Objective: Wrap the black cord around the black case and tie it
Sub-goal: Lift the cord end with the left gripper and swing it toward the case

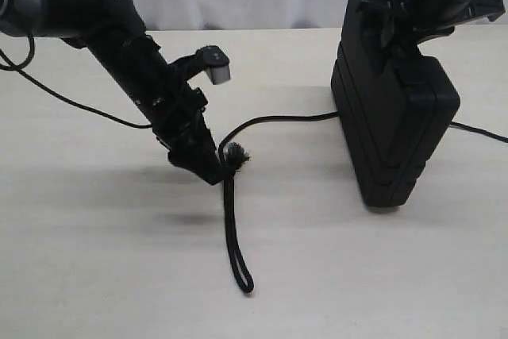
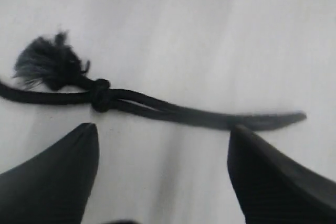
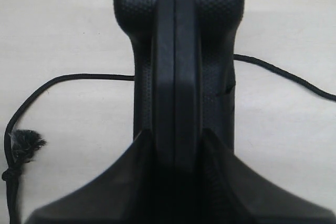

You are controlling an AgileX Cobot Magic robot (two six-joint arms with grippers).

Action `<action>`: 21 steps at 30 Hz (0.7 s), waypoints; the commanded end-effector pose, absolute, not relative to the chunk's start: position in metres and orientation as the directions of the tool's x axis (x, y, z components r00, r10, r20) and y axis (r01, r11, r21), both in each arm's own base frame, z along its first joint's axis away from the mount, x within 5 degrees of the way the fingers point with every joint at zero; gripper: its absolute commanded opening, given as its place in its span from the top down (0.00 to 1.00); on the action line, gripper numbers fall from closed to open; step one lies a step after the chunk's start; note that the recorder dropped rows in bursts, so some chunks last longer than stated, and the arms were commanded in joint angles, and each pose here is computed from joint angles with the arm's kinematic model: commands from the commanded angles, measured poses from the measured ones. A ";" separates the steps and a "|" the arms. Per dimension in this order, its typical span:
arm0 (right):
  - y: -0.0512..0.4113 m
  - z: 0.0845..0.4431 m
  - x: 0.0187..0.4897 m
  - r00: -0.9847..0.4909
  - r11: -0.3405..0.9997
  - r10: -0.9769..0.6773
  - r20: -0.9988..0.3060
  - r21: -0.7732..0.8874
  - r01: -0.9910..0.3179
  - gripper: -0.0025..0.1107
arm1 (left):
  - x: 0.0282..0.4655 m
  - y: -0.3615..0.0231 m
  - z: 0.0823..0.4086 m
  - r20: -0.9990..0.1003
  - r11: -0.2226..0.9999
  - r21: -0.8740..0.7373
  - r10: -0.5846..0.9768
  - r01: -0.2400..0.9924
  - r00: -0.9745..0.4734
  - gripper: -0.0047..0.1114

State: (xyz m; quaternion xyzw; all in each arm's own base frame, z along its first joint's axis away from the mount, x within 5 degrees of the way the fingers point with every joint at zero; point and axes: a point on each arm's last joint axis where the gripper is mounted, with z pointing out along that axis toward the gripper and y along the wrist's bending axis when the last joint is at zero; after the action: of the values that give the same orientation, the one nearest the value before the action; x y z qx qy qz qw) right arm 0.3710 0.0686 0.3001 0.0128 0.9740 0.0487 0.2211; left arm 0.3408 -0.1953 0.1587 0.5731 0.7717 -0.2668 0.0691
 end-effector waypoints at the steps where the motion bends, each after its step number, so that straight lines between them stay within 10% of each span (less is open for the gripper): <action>1: 0.068 0.310 0.374 -0.875 0.993 0.052 -0.482 0.114 -0.004 0.94 | 0.330 -0.216 0.160 -0.480 -0.242 -0.078 0.859 0.967 0.176 0.41; 9: 0.068 0.310 0.374 -0.875 0.993 0.052 -0.482 0.114 -0.004 0.94 | 0.329 -0.240 0.138 -0.163 -0.568 0.174 0.789 0.804 0.593 0.45; 21: 0.068 0.310 0.374 -0.875 0.993 0.052 -0.482 0.114 -0.004 0.94 | 0.334 -0.247 0.107 -0.129 -0.595 0.195 0.772 0.779 0.622 0.45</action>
State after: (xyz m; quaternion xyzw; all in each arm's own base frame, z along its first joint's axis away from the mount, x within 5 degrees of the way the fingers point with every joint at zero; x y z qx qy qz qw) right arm 0.3710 0.0686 0.3001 0.0128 0.9740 0.0487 0.2211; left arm 0.3333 -0.2463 0.1165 0.8914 0.4367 -0.0168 0.1197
